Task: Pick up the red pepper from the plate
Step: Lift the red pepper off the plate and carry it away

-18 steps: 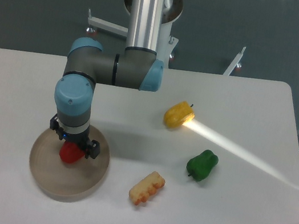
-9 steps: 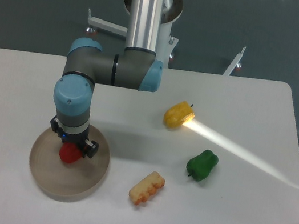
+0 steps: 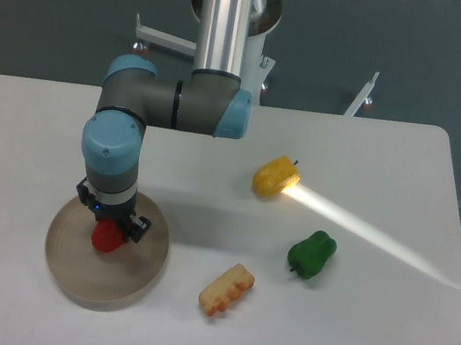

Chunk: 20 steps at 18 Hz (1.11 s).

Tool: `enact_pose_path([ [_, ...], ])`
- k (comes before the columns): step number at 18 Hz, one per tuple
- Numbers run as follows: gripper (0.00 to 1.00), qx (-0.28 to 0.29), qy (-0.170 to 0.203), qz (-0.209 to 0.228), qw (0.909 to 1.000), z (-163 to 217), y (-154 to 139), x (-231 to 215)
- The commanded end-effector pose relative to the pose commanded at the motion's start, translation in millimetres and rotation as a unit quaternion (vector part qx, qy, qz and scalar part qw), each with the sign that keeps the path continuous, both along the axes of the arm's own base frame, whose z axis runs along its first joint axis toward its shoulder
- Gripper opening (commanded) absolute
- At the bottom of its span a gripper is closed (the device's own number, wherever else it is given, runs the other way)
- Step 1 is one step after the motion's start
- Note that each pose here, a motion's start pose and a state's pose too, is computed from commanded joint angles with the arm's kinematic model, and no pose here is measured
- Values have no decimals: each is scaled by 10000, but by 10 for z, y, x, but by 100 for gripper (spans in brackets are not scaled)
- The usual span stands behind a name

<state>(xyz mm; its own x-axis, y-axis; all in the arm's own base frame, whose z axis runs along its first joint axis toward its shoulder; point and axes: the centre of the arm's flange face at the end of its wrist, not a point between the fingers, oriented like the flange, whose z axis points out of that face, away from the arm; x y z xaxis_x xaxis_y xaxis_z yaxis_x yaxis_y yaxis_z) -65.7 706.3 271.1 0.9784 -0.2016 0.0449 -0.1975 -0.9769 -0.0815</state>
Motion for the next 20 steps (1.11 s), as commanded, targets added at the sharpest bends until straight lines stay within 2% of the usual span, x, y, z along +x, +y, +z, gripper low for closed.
enact_pose_path([
  [4,55,181,95,-288,9994,337,-47,-175],
  [9,55,147,187,-688,9973,695,-139,-854],
  [12,56,-85,468,-1048,9934,861,-288,-1433],
  [16,55,-17,595,-1354,9890,925,-443,-2121],
  [20,55,28,690,-1652,9838,940,-534,-2577],
])
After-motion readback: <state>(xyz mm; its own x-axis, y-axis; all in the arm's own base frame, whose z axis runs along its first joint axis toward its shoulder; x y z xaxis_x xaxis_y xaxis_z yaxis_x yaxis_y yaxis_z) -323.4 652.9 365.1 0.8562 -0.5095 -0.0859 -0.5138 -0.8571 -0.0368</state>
